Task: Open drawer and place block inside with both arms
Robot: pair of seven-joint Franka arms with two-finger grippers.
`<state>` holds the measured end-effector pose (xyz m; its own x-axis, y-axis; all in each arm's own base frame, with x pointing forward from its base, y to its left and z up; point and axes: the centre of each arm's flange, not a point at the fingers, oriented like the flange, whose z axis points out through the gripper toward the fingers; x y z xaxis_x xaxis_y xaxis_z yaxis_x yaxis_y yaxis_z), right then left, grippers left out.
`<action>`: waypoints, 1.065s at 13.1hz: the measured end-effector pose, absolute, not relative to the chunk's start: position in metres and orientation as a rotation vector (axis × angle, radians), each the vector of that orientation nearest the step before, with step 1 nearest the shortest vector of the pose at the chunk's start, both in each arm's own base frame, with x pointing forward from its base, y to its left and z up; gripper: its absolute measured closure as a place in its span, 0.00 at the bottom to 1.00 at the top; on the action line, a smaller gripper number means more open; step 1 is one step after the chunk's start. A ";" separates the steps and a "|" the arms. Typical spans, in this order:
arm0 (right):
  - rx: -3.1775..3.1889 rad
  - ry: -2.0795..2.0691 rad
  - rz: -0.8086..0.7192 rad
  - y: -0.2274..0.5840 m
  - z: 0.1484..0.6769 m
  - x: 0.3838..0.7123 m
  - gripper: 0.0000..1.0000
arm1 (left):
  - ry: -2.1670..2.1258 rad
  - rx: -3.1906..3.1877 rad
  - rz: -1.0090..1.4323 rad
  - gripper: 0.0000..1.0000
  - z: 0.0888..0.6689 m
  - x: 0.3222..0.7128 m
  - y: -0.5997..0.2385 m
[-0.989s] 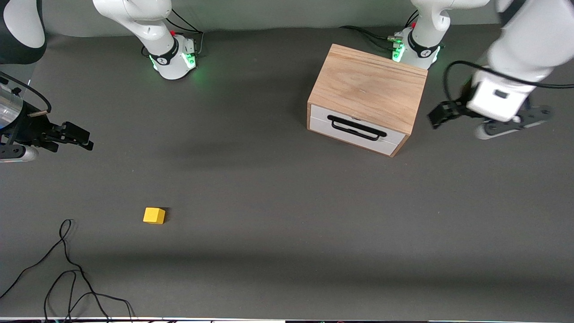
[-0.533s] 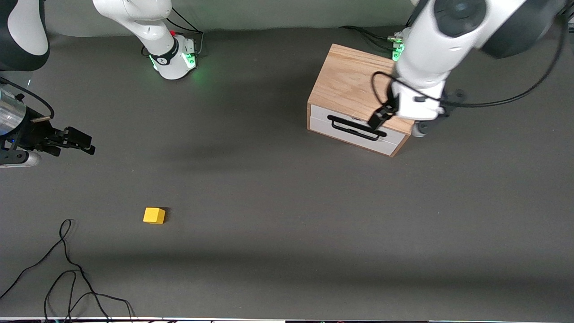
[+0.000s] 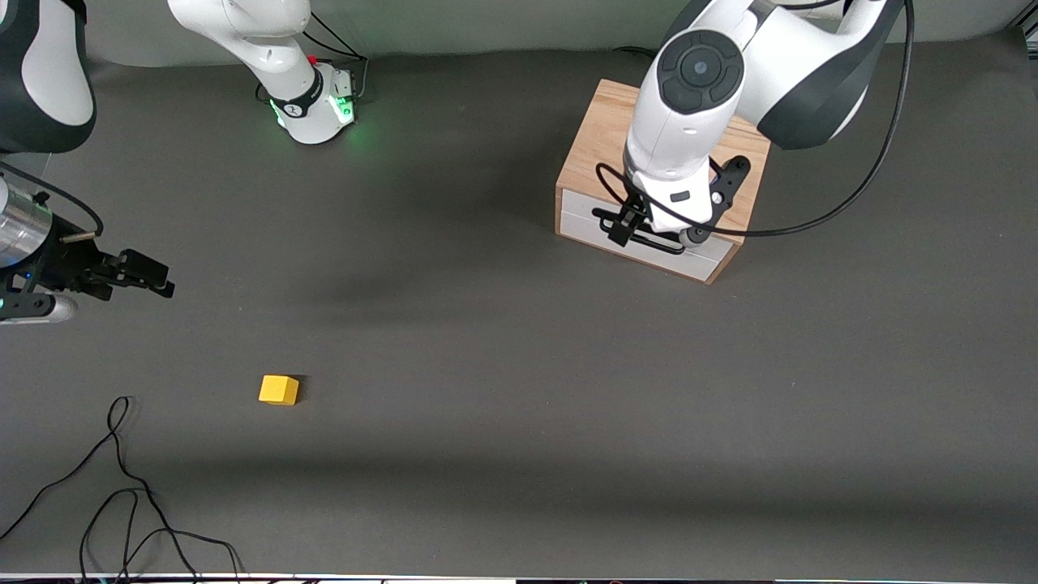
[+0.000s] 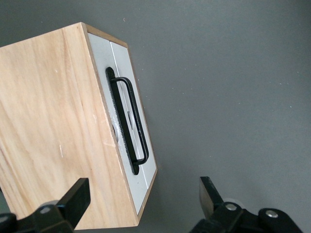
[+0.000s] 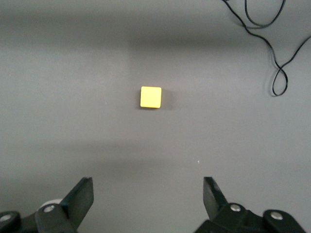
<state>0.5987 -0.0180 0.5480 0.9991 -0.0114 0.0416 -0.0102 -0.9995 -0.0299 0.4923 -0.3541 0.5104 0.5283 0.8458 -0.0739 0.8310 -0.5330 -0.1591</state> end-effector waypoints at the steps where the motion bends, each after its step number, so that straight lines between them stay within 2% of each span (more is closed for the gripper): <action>1: -3.110 0.018 -0.066 -0.019 0.545 0.606 0.00 | -1.482 -2.637 0.222 0.00 0.504 0.496 -0.353; 8: -3.098 0.025 0.018 -0.024 0.484 0.654 0.00 | -1.706 -2.444 0.187 0.00 0.435 0.530 -0.337; 11: -3.095 0.027 -0.037 -0.024 0.443 0.676 0.00 | -1.711 -2.413 0.183 0.00 0.398 0.534 -0.333; 14: -3.089 0.008 -0.089 -0.014 0.391 0.698 0.00 | -1.687 -2.395 0.199 0.00 0.362 0.521 -0.333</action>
